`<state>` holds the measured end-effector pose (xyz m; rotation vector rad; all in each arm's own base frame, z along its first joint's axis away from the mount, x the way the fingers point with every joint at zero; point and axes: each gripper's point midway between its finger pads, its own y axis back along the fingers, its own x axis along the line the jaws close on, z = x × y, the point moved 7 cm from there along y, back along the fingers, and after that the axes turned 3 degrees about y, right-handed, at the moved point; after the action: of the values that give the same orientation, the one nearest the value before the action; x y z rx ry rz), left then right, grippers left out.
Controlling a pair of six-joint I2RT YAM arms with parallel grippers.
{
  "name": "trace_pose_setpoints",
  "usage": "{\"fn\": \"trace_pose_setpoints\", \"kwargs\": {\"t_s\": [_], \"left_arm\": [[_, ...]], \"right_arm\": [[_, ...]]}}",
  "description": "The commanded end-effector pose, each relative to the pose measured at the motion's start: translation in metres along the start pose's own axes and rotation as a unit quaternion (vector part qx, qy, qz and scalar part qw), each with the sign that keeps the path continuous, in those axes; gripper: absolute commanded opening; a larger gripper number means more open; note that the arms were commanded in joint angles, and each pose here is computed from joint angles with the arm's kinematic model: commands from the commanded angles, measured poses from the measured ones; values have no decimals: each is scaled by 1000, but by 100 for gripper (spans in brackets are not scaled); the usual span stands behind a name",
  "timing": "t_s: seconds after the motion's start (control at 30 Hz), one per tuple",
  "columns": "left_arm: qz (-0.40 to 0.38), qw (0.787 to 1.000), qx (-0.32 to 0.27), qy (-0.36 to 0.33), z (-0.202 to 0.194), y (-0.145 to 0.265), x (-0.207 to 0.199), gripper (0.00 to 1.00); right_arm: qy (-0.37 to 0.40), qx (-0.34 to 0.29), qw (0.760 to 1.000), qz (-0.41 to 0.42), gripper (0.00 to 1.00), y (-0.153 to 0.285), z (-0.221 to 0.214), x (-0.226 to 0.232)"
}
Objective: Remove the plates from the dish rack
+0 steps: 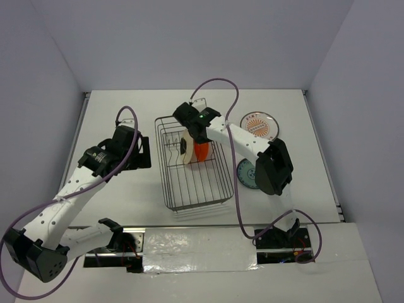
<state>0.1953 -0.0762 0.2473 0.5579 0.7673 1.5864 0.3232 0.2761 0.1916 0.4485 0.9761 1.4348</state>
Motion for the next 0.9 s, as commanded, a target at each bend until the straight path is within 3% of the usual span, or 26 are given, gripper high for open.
{"fn": "trace_pose_setpoints", "kwargs": {"t_s": [0.0,0.07,0.13,0.3,0.43,0.47,0.5,0.57,0.6,0.63,0.7,0.73,0.8,0.87], "left_arm": [[6,1000,-11,-7,3,2,4,99],[2,1000,-8,-10,4,2,2,100],[0,1000,-7,-10,5,2,1,99],[-3,1000,-14,-13,11,2,-2,100],[-7,1000,-11,-13,14,0,-5,99],[-8,1000,-11,-12,15,0,-7,99],[-12,1000,-11,-10,16,0,-8,100],[-17,1000,-11,-9,16,-1,-9,99],[-18,1000,-14,-7,17,0,-9,100],[-22,1000,-12,-8,17,-1,-10,100],[-24,1000,-12,-7,17,-1,-10,100],[-25,1000,-11,-6,17,-2,-11,100],[-28,1000,-10,-6,17,-3,-11,100],[-35,999,-7,-7,17,-4,-13,100]], "right_arm": [[-30,-29,999,-30,14,14,17,-10],[-46,-36,998,-39,4,23,23,-15],[-63,-50,996,-43,0,33,31,-21],[-108,-77,988,-79,0,77,49,-53],[-177,-80,973,-122,0,106,49,-114],[-207,-93,967,-113,0,123,45,-136],[-198,-54,973,-106,0,107,24,-141],[-246,-73,963,-78,0,94,19,-172],[-278,-113,953,-45,0,117,11,-194],[-266,-74,961,-1,0,94,-20,-186],[-310,-159,936,51,0,106,-25,-214],[-304,-136,941,61,0,84,-52,-209],[-317,-158,930,95,0,77,-64,-217],[-319,-132,930,123,0,59,-94,-212]]}}
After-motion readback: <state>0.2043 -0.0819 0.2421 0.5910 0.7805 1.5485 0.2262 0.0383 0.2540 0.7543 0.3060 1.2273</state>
